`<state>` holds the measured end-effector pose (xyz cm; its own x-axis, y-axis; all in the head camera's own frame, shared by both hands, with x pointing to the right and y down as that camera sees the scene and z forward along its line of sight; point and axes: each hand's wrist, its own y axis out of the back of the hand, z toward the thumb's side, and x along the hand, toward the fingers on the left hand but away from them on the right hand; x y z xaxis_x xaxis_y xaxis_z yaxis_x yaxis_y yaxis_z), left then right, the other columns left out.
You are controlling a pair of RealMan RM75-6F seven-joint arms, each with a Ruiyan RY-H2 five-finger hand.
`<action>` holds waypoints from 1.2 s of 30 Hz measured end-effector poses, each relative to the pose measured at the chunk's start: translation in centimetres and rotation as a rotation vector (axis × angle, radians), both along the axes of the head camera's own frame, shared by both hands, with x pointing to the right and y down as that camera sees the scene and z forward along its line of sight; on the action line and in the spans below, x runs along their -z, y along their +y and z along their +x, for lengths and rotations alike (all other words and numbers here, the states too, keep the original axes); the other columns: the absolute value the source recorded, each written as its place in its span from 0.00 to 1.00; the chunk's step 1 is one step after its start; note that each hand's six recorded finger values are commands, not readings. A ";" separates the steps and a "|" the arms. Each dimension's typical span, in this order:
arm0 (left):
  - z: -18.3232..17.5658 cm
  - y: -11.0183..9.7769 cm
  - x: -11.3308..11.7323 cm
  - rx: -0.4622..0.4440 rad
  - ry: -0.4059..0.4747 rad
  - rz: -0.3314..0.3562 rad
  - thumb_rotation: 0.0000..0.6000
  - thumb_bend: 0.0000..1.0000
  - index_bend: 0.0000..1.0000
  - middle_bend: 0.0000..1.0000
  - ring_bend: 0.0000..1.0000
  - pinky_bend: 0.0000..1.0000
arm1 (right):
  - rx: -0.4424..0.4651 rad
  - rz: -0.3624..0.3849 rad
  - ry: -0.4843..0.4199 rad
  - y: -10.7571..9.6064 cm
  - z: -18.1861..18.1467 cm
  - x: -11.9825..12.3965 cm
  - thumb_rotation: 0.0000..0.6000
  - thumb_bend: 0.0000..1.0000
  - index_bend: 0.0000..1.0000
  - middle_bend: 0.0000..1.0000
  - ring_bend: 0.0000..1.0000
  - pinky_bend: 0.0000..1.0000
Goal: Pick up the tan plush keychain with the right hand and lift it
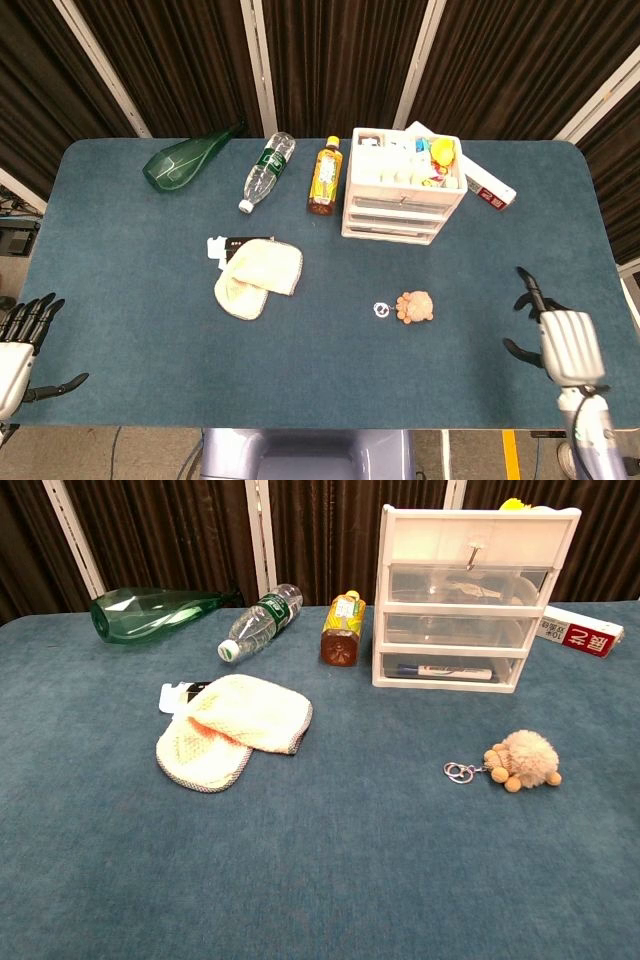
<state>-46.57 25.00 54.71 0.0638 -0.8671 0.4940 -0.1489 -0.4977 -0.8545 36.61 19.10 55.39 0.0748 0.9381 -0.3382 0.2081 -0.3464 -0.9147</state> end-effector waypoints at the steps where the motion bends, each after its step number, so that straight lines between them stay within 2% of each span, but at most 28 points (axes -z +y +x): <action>1: 0.0 0.0 0.0 0.002 0.003 -0.002 0.79 0.06 0.00 0.00 0.00 0.00 | 0.008 -0.005 -0.001 -0.3 -0.6 -0.3 1.00 0.05 0.19 0.96 0.87 0.94; 4: 0.0 -0.1 0.0 0.010 0.013 -0.007 0.79 0.06 0.00 0.00 0.00 0.00 | 0.045 -0.023 0.014 -1.4 -2.6 -1.4 1.00 0.05 0.23 1.00 0.94 0.97; 8: -0.1 -0.2 0.0 0.016 0.027 -0.016 0.79 0.06 0.00 0.00 0.00 0.00 | 0.130 -0.061 0.058 -2.6 -6.2 -3.2 1.00 0.05 0.33 1.00 1.00 1.00; 12: -0.2 -0.3 0.1 0.023 0.031 -0.018 0.79 0.06 0.00 0.00 0.00 0.00 | 0.191 -0.105 0.086 -3.2 -9.5 -5.0 1.00 0.08 0.40 1.00 1.00 1.00; 17: -0.4 -0.4 0.1 0.034 0.033 -0.026 0.79 0.06 0.00 0.00 0.00 0.00 | 0.235 -0.164 0.080 -3.4 -13.2 -7.0 1.00 0.13 0.43 1.00 1.00 1.00; 27: -0.6 -0.6 -0.1 0.041 0.032 -0.034 0.79 0.06 0.00 0.00 0.00 0.00 | 0.252 -0.256 0.088 -2.3 -16.9 -11.2 1.00 0.22 0.44 1.00 1.00 1.00; 36: -0.9 -1.0 0.0 0.028 0.010 -0.012 0.79 0.06 0.00 0.00 0.00 0.00 | 0.231 -0.302 0.106 -2.2 -17.9 -14.2 1.00 0.29 0.44 1.00 1.00 1.00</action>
